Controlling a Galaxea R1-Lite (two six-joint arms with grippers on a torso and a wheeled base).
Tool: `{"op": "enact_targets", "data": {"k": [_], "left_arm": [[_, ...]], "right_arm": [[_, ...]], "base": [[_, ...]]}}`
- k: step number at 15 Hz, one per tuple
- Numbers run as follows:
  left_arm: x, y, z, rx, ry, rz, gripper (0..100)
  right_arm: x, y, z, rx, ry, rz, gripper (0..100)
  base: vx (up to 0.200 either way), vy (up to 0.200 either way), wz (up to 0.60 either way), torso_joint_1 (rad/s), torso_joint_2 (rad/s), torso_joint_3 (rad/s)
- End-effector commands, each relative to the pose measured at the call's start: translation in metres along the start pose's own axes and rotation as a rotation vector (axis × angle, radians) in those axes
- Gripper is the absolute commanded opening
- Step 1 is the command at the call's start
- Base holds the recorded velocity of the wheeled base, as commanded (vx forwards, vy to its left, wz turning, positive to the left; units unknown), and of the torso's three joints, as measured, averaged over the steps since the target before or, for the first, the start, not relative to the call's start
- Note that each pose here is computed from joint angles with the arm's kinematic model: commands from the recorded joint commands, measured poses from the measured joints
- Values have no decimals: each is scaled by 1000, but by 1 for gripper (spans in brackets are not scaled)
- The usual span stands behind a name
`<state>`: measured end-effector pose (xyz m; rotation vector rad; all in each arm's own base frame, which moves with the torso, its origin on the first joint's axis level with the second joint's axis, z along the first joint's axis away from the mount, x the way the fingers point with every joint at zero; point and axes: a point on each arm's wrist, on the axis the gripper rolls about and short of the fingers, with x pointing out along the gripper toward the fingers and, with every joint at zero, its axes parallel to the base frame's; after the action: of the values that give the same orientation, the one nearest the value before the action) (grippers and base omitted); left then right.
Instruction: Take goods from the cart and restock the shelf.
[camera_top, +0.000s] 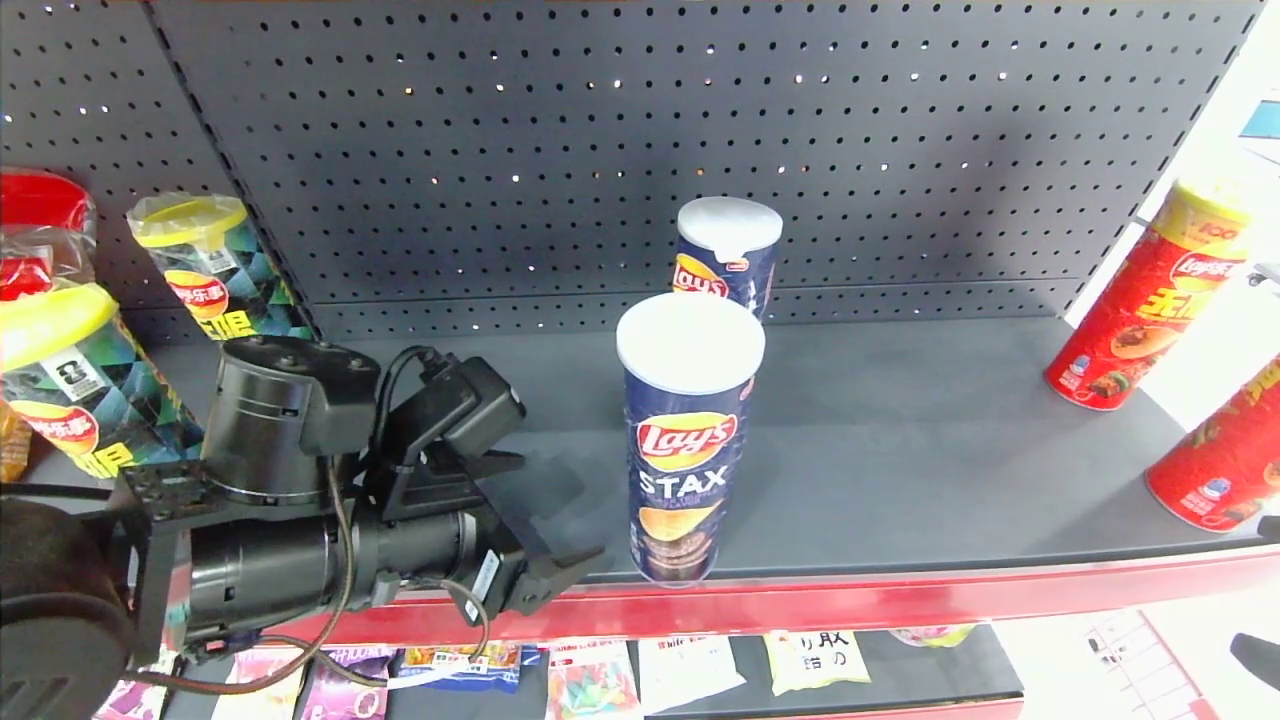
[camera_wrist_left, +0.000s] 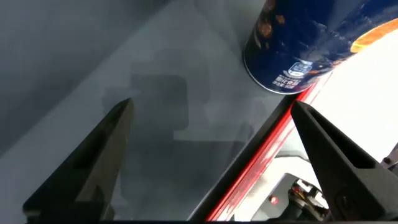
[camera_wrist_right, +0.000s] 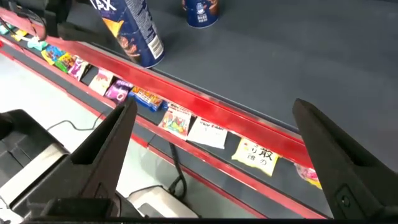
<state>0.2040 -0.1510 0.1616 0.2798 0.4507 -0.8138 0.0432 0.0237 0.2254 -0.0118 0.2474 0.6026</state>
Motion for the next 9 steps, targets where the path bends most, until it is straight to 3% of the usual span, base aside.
{"op": "enact_targets", "data": {"k": [1, 9], "left_arm": [[3, -1, -1, 1, 9, -6, 100], [16, -4, 1, 15, 24, -25, 100]], "right_arm": [[1, 0, 1, 1, 5, 0, 100], [1, 0, 2, 0, 0, -2, 100]], "base": [[0, 0, 0, 0, 0, 0], [0, 0, 0, 0, 0, 0]]}}
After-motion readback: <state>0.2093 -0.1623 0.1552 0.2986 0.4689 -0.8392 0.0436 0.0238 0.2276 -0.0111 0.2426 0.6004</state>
